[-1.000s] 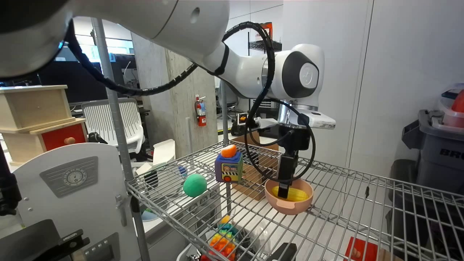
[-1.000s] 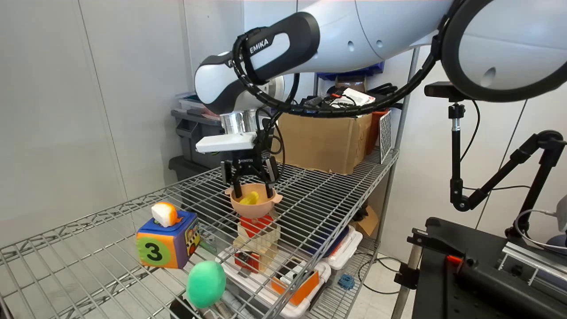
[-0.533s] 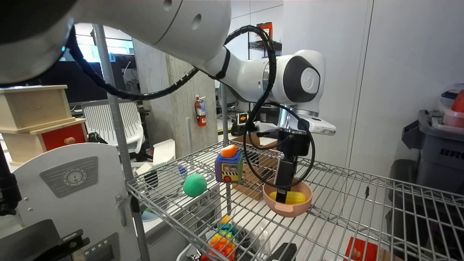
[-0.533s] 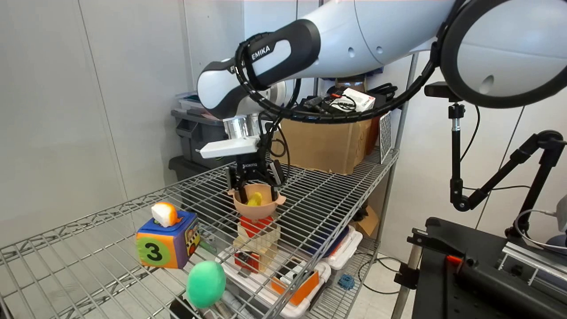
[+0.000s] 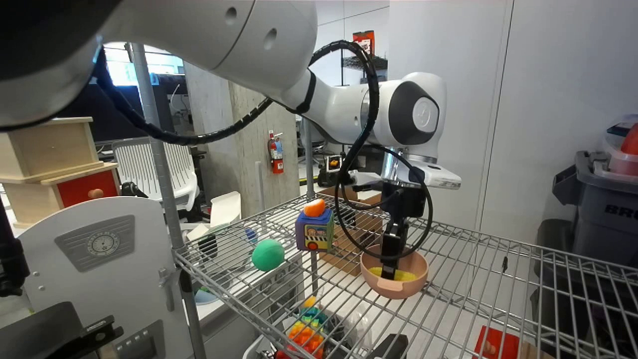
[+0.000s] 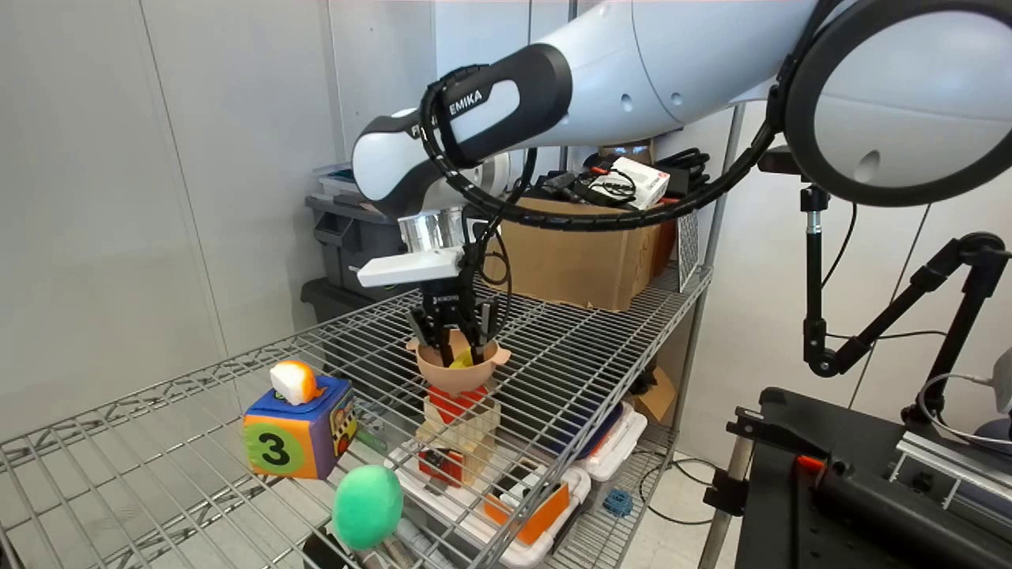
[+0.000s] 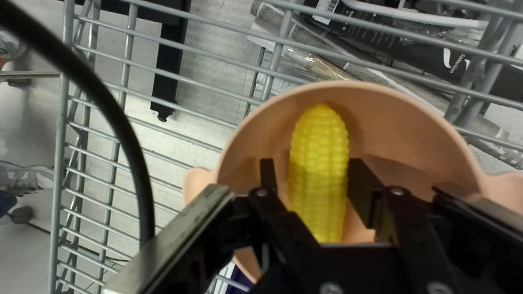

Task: Take the yellow object in the bowl and put it on the rack

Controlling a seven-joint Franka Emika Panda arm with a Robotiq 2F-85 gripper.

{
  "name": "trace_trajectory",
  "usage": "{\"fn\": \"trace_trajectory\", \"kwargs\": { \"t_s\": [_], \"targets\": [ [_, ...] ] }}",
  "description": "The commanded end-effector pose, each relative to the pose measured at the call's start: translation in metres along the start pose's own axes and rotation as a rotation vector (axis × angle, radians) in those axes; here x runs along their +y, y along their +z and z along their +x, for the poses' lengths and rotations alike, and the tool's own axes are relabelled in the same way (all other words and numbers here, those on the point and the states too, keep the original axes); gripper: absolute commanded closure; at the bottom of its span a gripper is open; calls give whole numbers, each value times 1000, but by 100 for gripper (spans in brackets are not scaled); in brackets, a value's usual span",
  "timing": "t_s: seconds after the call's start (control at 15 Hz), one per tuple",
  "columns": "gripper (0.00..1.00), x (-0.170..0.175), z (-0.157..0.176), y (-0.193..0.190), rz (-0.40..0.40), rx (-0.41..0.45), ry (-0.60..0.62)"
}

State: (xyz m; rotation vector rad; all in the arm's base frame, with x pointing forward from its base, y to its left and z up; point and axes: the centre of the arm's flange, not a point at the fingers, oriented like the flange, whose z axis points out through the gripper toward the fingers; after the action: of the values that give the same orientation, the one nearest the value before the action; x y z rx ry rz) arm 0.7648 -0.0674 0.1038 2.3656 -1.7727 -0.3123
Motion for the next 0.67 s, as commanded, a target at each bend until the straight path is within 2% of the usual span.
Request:
{"fn": "trace_trajectory", "kwargs": {
  "t_s": [0.0,0.13,0.27,0.6],
  "targets": [
    [82,-50,21,-9,13,16,2],
    [92,-46,20,-14,25,18,1],
    [94,-37,16,-24,41,15,-3],
    [93,-4,-3,-63,109,25,-52]
  ]
}}
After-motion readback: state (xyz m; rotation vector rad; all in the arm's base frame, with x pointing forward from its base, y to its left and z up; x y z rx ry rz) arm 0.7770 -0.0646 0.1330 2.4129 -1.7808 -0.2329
